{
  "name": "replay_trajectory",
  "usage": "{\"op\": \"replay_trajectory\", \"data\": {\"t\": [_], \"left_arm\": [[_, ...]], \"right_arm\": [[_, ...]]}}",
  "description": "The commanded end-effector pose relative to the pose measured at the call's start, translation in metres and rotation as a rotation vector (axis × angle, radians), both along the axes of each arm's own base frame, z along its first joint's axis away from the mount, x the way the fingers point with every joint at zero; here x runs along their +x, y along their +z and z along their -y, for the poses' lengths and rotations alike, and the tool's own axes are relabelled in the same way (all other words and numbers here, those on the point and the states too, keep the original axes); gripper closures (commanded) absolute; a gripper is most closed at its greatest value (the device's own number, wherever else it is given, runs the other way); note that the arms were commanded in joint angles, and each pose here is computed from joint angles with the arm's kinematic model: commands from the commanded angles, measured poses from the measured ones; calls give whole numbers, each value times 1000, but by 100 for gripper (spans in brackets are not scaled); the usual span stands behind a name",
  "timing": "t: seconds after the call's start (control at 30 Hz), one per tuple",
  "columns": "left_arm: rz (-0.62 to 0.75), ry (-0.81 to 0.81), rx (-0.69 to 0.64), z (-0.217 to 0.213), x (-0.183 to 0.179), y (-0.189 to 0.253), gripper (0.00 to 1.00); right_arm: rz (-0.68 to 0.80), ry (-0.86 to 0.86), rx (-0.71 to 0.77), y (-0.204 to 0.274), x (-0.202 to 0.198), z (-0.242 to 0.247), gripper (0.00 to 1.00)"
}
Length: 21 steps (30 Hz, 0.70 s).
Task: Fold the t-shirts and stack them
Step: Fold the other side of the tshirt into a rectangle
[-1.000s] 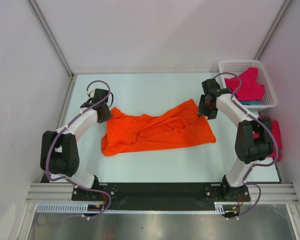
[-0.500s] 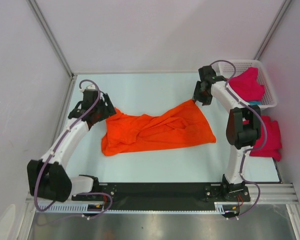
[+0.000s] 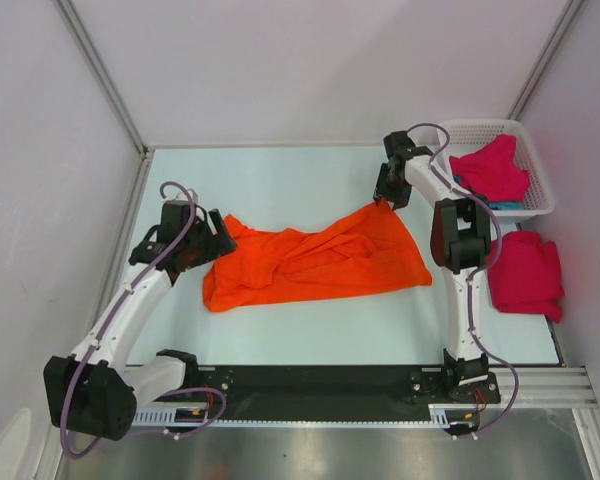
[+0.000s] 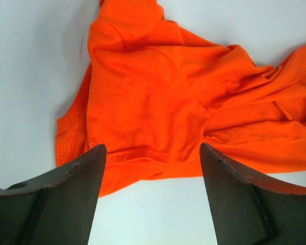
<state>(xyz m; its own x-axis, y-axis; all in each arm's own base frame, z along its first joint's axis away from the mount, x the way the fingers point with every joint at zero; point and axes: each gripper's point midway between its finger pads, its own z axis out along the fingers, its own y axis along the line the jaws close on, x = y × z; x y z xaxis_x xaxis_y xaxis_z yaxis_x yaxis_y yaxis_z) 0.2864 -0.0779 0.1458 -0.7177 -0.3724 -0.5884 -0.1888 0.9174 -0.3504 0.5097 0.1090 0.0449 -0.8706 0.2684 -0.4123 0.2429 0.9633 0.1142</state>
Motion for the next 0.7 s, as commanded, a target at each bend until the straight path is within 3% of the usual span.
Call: {"op": "replay_trajectory", "data": {"t": [0.0, 0.67], "left_arm": [[35, -38, 0, 3, -6, 10, 21], [5, -29, 16, 0, -8, -6, 21]], "right_arm": [[22, 4, 12, 9, 12, 1, 47], [-15, 37, -8, -16, 20, 3, 48]]}}
